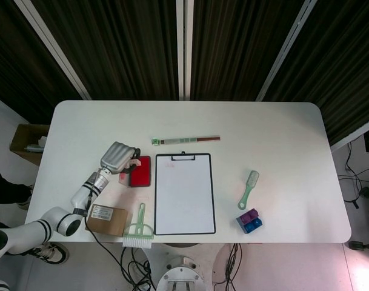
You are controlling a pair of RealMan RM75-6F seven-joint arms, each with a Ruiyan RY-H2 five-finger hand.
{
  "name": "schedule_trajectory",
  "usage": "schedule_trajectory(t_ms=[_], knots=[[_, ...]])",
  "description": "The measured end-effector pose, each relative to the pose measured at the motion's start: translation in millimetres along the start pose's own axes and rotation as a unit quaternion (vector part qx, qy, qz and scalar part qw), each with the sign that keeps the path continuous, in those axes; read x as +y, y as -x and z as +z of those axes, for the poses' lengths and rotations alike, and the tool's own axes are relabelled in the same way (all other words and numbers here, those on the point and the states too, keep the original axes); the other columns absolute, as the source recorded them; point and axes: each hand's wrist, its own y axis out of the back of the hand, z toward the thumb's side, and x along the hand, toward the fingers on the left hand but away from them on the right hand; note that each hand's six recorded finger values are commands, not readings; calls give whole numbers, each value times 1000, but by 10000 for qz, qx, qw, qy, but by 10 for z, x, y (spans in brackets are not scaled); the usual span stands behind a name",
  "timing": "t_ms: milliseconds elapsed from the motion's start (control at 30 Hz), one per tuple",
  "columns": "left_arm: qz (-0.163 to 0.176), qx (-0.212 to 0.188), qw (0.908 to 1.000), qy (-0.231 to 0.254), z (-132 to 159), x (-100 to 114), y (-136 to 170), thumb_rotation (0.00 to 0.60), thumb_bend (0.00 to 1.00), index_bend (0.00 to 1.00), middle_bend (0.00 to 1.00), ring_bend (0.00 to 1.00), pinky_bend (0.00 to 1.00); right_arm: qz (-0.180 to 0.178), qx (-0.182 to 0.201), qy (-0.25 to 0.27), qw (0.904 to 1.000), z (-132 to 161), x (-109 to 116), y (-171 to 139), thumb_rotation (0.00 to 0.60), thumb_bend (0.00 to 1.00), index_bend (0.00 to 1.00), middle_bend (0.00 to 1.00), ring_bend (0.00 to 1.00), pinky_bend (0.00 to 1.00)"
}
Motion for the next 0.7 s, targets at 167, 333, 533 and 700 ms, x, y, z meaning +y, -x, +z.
schedule_trajectory(t_ms=[167, 333, 533, 700], knots=[[13, -30, 10000, -13, 20, 4, -14, 600, 368, 675, 705, 690, 614, 10, -2, 3, 10000, -3, -4, 0, 600, 225, 0, 0, 0, 0], [86, -14, 10000, -11, 12, 41, -11, 600, 368, 674, 705, 689, 613, 10, -9, 13, 10000, -9, -4, 2, 600, 225, 0, 0, 0, 0], [395, -4, 9990, 229, -7, 235, 26, 600, 367, 673, 704, 686, 613, -22, -8, 49, 10000, -9, 20, 11, 600, 224, 0, 0, 0, 0], [834, -48, 9954, 459, -67, 595, 177, 600, 367, 672, 703, 684, 612, -5, 23, 76, 10000, 20, 20, 33, 600, 225, 0, 0, 0, 0]])
